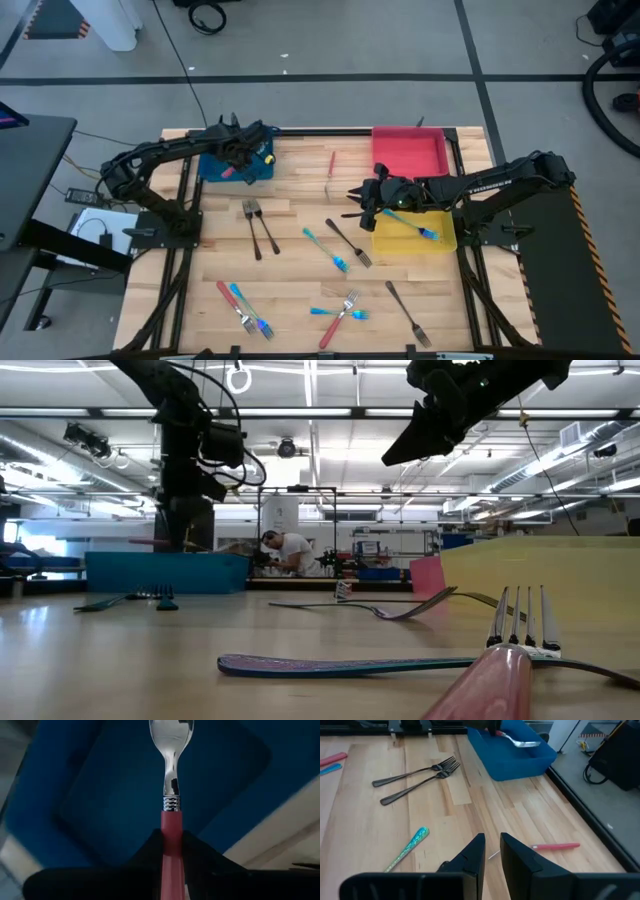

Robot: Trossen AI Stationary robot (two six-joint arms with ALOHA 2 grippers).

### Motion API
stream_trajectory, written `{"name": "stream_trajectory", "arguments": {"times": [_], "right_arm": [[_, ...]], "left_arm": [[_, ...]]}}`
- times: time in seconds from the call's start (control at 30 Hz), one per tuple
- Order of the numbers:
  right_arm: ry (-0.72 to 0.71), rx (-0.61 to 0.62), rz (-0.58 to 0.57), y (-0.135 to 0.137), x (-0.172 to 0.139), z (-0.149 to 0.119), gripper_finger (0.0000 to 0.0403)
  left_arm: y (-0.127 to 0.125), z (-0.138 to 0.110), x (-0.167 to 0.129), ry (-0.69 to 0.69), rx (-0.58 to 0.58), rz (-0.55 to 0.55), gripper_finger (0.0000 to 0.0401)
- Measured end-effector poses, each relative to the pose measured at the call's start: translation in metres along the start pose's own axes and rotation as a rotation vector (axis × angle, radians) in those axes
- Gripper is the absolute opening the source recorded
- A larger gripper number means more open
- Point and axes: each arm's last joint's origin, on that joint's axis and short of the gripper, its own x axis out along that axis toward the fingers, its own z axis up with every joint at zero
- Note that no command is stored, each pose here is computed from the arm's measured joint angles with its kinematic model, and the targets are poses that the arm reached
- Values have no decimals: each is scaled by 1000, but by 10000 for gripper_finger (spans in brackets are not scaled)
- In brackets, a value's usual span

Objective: Sort silverware by color (type)
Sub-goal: Put the middle left pink fork into the blue bin

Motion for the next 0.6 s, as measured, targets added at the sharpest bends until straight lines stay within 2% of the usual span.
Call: {"name": "stream_trajectory", "arguments": {"times": [0.2, 0.4, 0.6], "right_arm": [[37, 17, -4, 0, 0, -4, 67], [54, 11, 3, 0, 0, -5, 67], [62, 4, 88, 2, 0, -6, 67]], "left_arm": [[-2, 0, 7, -34, 86, 19, 50], [0, 6, 6, -89, 71, 72, 53], [0, 8, 6, -110, 107, 79, 98]]}}
